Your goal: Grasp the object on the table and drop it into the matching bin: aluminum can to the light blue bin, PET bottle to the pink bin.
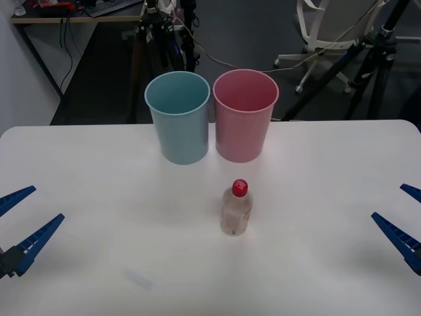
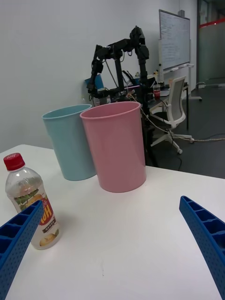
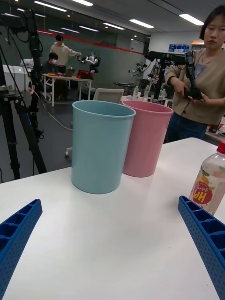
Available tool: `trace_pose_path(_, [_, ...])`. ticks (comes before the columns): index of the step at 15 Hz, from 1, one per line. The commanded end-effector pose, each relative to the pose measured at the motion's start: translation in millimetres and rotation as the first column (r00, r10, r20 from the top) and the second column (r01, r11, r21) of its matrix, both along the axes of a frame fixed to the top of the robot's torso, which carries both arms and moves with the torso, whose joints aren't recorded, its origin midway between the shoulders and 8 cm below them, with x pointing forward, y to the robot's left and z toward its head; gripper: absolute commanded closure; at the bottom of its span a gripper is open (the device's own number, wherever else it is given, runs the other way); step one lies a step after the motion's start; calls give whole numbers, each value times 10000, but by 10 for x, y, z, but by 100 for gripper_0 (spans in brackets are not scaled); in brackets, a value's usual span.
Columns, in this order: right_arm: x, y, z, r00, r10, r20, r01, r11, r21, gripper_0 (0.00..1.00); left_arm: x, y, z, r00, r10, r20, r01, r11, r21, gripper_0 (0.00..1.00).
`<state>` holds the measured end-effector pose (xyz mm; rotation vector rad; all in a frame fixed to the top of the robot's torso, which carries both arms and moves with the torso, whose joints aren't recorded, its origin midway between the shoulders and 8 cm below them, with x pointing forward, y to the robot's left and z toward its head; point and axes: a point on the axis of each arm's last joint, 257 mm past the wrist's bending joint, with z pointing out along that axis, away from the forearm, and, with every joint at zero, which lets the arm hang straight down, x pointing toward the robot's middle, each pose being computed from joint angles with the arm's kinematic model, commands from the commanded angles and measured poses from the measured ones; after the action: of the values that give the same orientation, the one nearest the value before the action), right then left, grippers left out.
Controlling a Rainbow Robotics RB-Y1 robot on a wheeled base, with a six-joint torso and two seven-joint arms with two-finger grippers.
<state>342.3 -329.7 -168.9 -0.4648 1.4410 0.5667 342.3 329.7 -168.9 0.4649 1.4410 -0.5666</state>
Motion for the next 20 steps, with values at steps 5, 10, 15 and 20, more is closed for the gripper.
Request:
trace_pose_path(5, [7, 155, 83, 9988, 373, 325, -381, 9990, 234, 0, 0, 0, 0, 10000, 0, 0, 0, 10000, 0, 0])
trace_pose_path(10, [-111, 224, 46, 9962, 661, 562, -654, 9978, -134, 0, 0, 0, 0, 10000, 0, 0, 0, 10000, 0, 0])
trace_pose_path(15, [-341, 319, -132, 9796, 1530, 1306, -1350, 9814, -1367, 0, 0, 0, 0, 10000, 0, 0, 0, 10000, 0, 0])
trace_pose_path(20, [-453, 228, -369, 9721, 1958, 1291, -1707, 9681, -1834, 0, 0, 0, 0, 10000, 0, 0, 0, 10000, 0, 0])
